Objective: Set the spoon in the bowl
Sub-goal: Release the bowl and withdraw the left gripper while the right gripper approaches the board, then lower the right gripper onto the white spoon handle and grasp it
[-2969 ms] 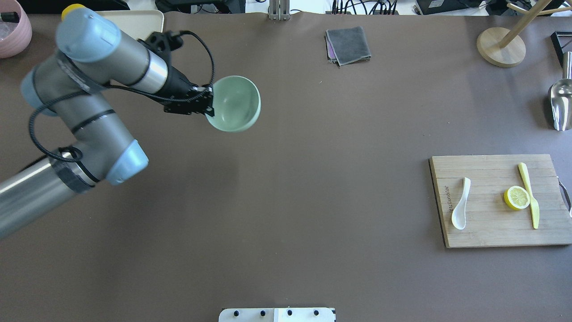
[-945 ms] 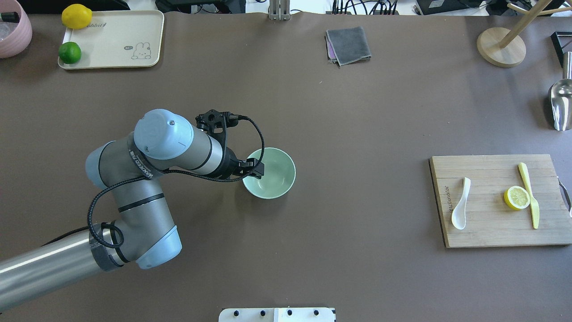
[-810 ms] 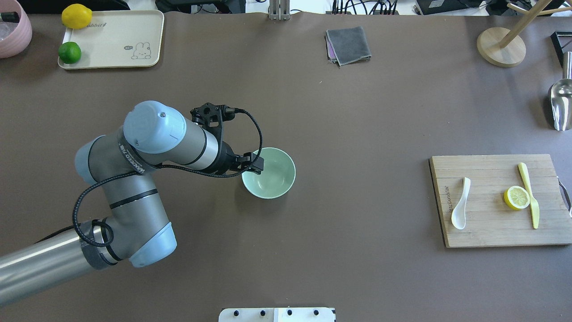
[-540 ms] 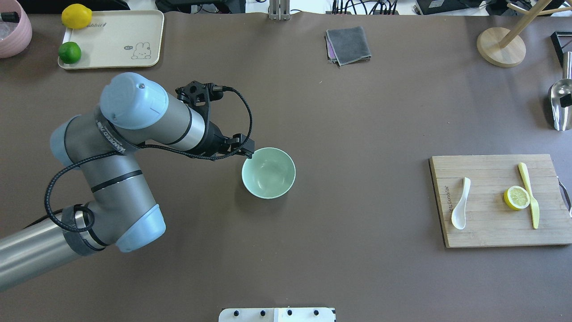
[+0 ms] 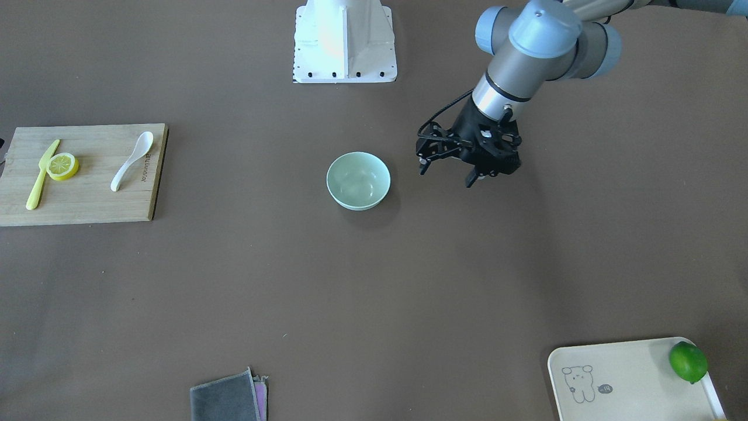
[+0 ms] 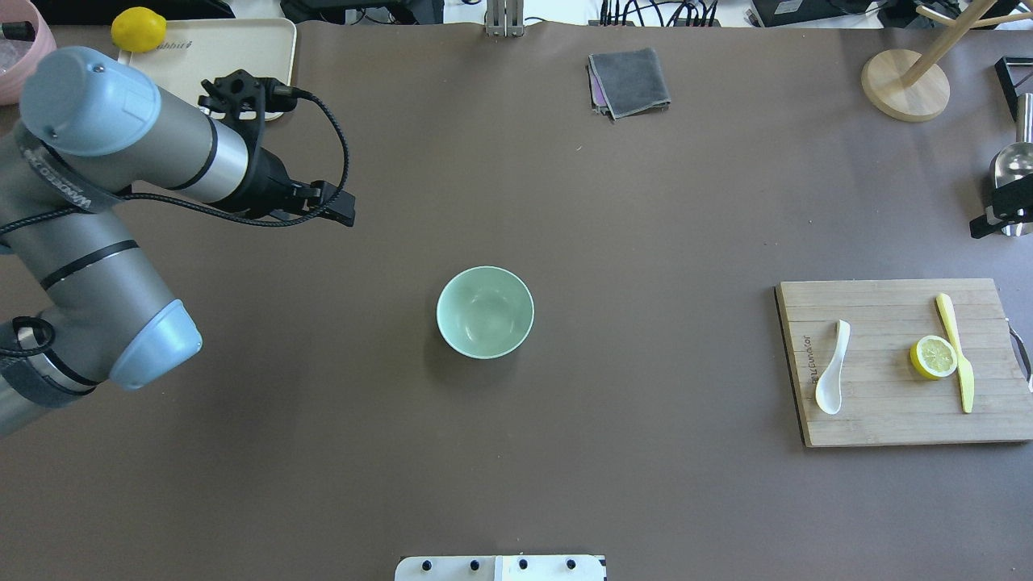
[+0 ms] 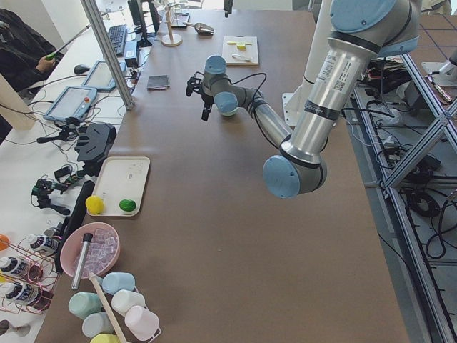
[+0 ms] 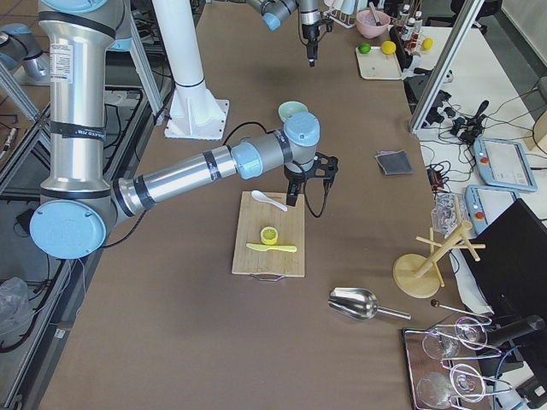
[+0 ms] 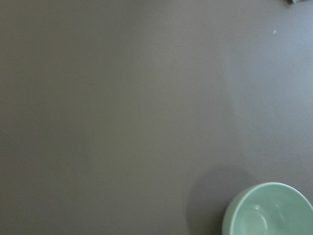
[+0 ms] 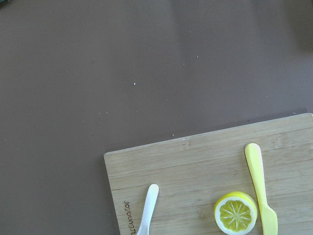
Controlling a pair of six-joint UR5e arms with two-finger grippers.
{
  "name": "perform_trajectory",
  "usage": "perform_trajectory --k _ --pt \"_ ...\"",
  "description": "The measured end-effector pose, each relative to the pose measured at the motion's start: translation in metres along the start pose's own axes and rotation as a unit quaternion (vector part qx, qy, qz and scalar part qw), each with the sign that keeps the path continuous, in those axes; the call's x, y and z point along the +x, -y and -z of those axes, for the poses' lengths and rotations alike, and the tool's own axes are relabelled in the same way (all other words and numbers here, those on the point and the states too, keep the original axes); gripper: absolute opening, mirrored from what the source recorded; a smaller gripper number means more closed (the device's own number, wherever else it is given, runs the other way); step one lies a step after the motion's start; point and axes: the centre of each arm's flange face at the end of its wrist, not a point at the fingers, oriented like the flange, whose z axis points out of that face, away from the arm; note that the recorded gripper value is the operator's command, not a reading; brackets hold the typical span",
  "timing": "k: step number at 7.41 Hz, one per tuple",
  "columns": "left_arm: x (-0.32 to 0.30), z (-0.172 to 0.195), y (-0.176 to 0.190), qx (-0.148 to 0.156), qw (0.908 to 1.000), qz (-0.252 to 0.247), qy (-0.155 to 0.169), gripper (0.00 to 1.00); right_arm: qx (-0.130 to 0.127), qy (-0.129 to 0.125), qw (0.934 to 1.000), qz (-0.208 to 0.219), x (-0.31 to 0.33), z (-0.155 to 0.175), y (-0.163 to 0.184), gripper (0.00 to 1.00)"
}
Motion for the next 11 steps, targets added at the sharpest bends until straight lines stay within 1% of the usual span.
perform_trajectory --k 1,2,4,6,9,11 --pt "-0.022 0.005 0.003 0.005 0.9998 -0.018 0.012 0.98 -0.003 -0.006 0.9999 -0.012 -0.004 -0.007 -0.004 1.0" --pt "-0.033 0.008 0.005 0.007 0.9994 -0.028 0.017 0.98 -0.001 -0.011 0.9996 -0.026 -0.006 -0.016 -0.011 1.0" --pt "-0.037 0.012 0.005 0.016 0.999 -0.041 0.011 0.98 0.015 -0.017 0.9987 -0.046 0.003 -0.044 -0.033 1.0" --pt "-0.046 0.008 0.002 0.018 0.9989 -0.042 0.009 0.98 0.023 -0.034 0.9965 -0.074 -0.003 -0.073 -0.047 1.0" --pt "-0.058 -0.003 -0.001 0.013 0.9991 -0.039 0.013 0.98 0.017 -0.056 0.9959 -0.069 -0.022 -0.112 -0.065 1.0" --pt "-0.061 -0.007 -0.001 0.011 0.9991 -0.038 0.016 0.98 0.016 -0.052 0.9964 -0.066 -0.031 -0.134 -0.072 1.0"
